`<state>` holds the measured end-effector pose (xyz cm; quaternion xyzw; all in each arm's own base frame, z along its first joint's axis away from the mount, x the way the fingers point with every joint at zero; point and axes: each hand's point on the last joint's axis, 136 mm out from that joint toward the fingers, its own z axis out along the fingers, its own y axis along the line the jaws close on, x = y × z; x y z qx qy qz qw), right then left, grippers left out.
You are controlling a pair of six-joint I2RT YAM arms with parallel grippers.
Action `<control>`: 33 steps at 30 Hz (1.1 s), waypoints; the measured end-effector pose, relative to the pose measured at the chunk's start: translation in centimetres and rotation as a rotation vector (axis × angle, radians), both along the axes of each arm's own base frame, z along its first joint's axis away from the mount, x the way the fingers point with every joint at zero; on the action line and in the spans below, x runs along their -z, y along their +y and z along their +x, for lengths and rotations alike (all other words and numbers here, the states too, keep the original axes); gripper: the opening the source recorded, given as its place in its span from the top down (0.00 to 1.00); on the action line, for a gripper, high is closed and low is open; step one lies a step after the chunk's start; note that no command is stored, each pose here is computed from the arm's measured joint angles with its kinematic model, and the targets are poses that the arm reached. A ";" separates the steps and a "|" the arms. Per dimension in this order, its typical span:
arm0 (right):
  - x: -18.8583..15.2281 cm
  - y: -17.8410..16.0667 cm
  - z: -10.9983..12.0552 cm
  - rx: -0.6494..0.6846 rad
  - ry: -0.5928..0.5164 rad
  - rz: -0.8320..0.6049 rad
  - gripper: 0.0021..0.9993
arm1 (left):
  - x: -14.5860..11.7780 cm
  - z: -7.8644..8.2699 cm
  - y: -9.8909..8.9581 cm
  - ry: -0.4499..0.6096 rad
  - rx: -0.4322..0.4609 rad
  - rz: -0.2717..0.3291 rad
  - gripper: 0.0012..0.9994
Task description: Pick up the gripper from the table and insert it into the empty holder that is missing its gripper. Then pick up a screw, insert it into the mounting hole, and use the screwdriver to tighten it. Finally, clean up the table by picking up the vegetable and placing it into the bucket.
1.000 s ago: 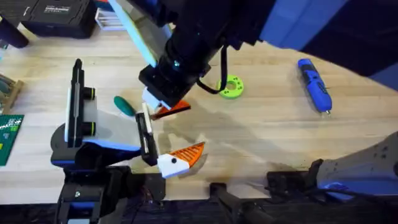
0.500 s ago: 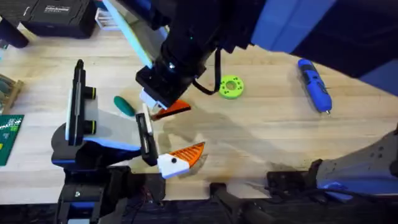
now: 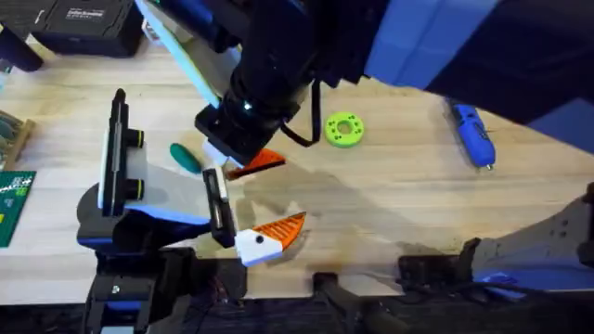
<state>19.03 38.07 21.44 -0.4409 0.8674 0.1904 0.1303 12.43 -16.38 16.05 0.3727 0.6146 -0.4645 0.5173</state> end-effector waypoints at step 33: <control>0.2 -0.6 -0.1 0.006 0.022 -0.019 1.00 | 0.0 0.1 0.0 0.004 -0.005 -0.001 0.01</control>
